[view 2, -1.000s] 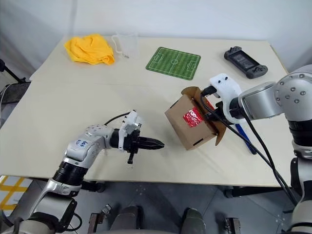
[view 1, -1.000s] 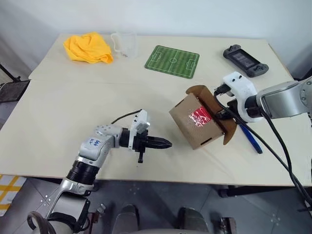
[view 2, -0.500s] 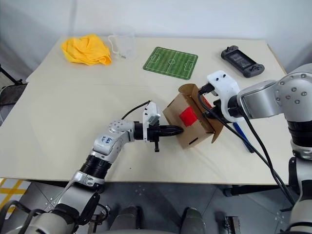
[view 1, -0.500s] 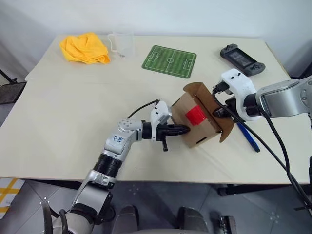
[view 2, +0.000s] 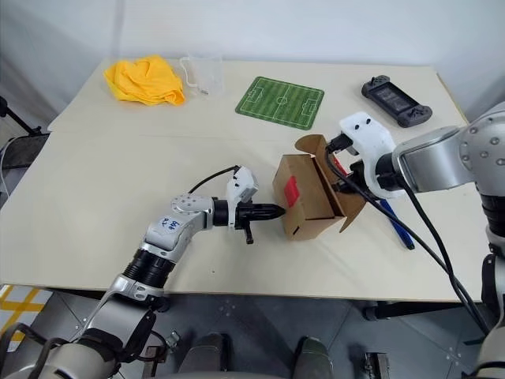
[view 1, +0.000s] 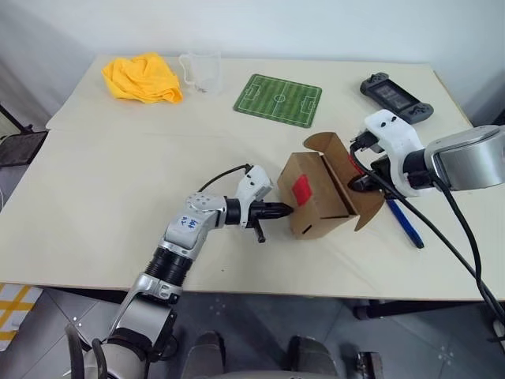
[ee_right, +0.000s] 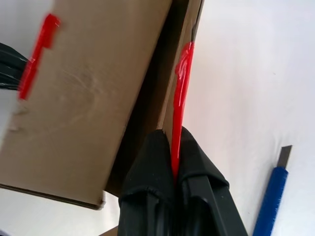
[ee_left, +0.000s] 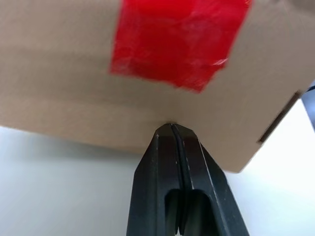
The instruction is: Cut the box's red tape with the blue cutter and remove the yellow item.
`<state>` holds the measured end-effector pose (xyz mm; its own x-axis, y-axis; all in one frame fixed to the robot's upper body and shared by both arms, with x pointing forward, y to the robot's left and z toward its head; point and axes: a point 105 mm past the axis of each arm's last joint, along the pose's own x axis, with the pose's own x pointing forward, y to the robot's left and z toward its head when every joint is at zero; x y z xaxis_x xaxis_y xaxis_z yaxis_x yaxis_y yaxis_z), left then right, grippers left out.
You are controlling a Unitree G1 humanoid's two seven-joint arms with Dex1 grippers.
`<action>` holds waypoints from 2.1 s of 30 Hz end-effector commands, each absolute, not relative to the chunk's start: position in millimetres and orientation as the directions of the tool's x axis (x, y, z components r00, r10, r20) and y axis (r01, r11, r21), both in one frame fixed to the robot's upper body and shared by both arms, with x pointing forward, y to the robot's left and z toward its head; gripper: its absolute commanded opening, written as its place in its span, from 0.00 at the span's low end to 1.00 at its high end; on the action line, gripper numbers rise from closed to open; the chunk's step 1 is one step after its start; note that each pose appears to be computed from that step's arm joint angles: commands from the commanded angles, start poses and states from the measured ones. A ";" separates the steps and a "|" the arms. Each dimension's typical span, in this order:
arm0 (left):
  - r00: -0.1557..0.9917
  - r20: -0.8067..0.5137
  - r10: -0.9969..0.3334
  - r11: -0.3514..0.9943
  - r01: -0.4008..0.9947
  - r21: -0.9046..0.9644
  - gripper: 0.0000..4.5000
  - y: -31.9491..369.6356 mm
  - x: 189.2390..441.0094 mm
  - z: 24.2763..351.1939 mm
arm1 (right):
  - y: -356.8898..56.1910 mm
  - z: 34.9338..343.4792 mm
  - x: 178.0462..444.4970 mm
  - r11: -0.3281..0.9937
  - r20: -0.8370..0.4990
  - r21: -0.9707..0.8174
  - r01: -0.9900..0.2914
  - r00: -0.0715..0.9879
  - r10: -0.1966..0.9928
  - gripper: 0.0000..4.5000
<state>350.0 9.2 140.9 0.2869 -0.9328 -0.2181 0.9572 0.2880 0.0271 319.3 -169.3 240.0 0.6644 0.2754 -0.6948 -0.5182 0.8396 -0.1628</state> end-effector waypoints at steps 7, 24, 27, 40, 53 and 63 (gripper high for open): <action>0.326 -0.232 -0.916 0.329 0.944 0.028 0.00 9.2 354.9 133.5 | -165.9 230.2 321.9 0.824 -0.708 -0.177 -0.538 0.651 0.273 0.01; 0.293 -0.206 -0.934 0.270 0.953 0.134 0.00 29.4 348.0 147.6 | -153.2 231.0 325.5 0.813 -0.646 -0.223 -0.538 0.706 0.291 0.01; 0.184 -0.200 -0.962 0.155 0.976 0.152 0.00 45.8 332.7 167.5 | -155.9 233.1 327.3 0.824 -0.632 -0.230 -0.518 0.723 0.279 0.01; -0.031 -0.107 -0.994 -0.046 0.990 0.134 0.00 23.6 303.2 244.5 | -159.5 238.5 331.2 0.839 -0.601 -0.254 -0.481 0.758 0.252 0.01; 0.203 -0.288 -0.936 0.172 0.976 0.130 0.00 12.1 338.6 183.7 | -164.2 245.2 328.2 0.836 -0.601 -0.259 -0.484 0.758 0.254 0.01; 0.195 -0.363 -0.911 0.210 0.978 0.000 0.00 61.9 330.1 171.7 | -174.2 243.8 315.6 0.824 -0.640 -0.241 -0.513 0.722 0.262 0.01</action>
